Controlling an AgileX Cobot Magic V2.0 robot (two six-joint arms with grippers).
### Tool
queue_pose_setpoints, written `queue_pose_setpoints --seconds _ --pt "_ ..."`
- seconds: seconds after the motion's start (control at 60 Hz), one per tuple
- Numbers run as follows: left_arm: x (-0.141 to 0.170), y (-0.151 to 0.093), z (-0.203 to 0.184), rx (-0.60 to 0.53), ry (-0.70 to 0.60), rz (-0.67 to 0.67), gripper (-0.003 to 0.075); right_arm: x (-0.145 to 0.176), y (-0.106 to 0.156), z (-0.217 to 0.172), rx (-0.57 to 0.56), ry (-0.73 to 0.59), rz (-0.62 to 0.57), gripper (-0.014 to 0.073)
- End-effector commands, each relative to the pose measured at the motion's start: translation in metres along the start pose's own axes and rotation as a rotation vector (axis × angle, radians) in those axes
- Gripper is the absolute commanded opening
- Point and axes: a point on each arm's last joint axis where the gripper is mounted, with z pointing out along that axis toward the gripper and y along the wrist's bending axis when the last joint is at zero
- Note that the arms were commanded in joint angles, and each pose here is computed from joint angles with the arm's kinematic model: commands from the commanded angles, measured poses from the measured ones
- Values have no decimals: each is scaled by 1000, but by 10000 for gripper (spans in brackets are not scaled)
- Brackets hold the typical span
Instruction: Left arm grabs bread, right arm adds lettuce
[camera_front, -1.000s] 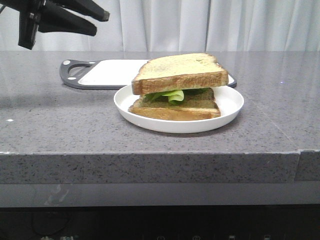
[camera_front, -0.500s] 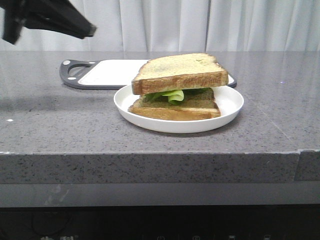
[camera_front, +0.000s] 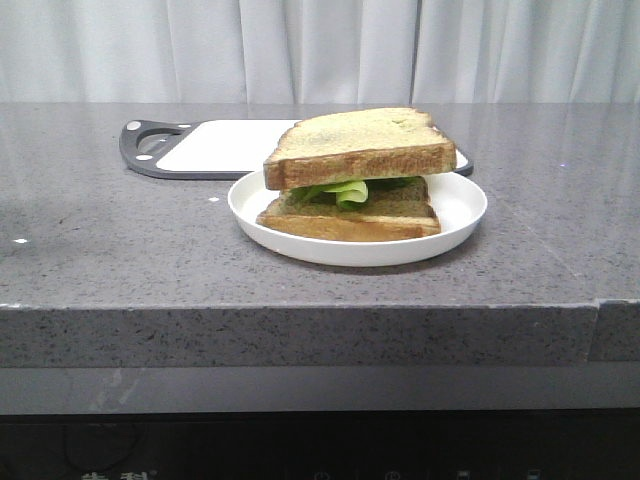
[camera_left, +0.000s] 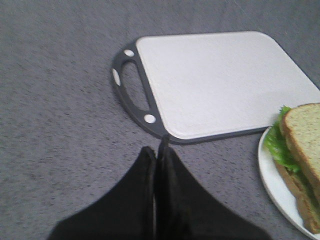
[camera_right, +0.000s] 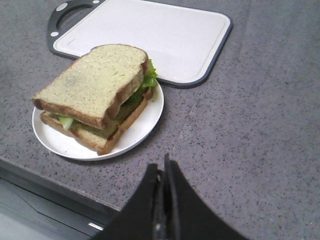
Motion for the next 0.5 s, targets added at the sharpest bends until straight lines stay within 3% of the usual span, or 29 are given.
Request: queue_pose_setpoints --seconds 0.0,0.233,0.483 --pt "3 0 -32 -94 -198 19 -21 -16 -1 -5 17 -124 -1 -58" --pt "63 -8 -77 -147 -324 61 -20 -18 -1 -14 17 -203 -3 -58" --pt "104 -21 -118 -129 -469 96 -20 14 -2 -31 17 -301 -6 -58"
